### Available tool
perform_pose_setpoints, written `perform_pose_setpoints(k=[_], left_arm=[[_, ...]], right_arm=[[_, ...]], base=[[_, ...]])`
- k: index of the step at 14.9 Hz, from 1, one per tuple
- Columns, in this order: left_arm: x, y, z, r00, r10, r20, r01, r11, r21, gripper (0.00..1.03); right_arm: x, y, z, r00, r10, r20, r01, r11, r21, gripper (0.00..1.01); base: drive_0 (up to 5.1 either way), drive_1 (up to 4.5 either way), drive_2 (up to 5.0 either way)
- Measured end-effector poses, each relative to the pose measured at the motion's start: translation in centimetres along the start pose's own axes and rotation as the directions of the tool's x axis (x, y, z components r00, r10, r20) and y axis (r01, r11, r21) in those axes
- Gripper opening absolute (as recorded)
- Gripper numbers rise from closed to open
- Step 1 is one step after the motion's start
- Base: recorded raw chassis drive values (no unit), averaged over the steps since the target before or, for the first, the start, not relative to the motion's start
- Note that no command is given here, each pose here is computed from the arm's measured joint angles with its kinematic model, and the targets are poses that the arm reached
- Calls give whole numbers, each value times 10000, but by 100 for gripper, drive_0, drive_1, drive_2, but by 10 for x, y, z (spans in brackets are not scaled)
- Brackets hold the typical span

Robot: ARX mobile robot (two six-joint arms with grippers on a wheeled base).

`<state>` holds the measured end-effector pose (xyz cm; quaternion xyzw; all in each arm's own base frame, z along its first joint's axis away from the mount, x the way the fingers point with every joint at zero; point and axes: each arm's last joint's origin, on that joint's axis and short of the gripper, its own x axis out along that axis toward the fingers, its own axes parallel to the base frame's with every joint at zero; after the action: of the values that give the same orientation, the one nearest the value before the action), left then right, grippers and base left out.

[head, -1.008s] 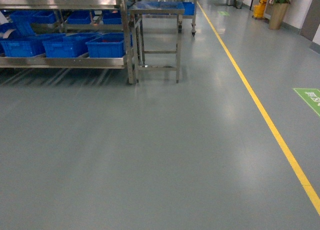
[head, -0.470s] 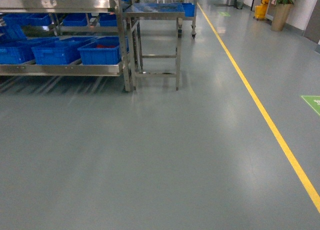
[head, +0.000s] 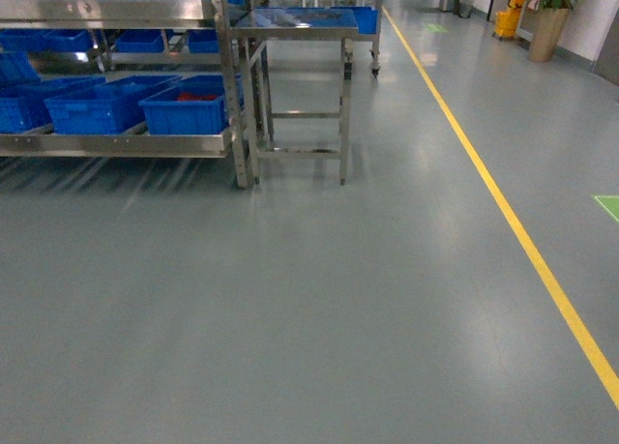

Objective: Sort blue parts and orange caps into right shelf containers

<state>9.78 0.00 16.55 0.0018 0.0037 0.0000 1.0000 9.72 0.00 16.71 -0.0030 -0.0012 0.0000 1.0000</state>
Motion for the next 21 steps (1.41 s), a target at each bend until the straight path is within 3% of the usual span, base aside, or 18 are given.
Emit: perform_pose_setpoints(k=[21], left_arm=[[0, 0, 0, 10000, 0, 4, 0, 10000, -4, 43]], right_arm=[[0, 0, 0, 10000, 0, -8, 0, 10000, -4, 40]], base=[[-3, 420, -426]])
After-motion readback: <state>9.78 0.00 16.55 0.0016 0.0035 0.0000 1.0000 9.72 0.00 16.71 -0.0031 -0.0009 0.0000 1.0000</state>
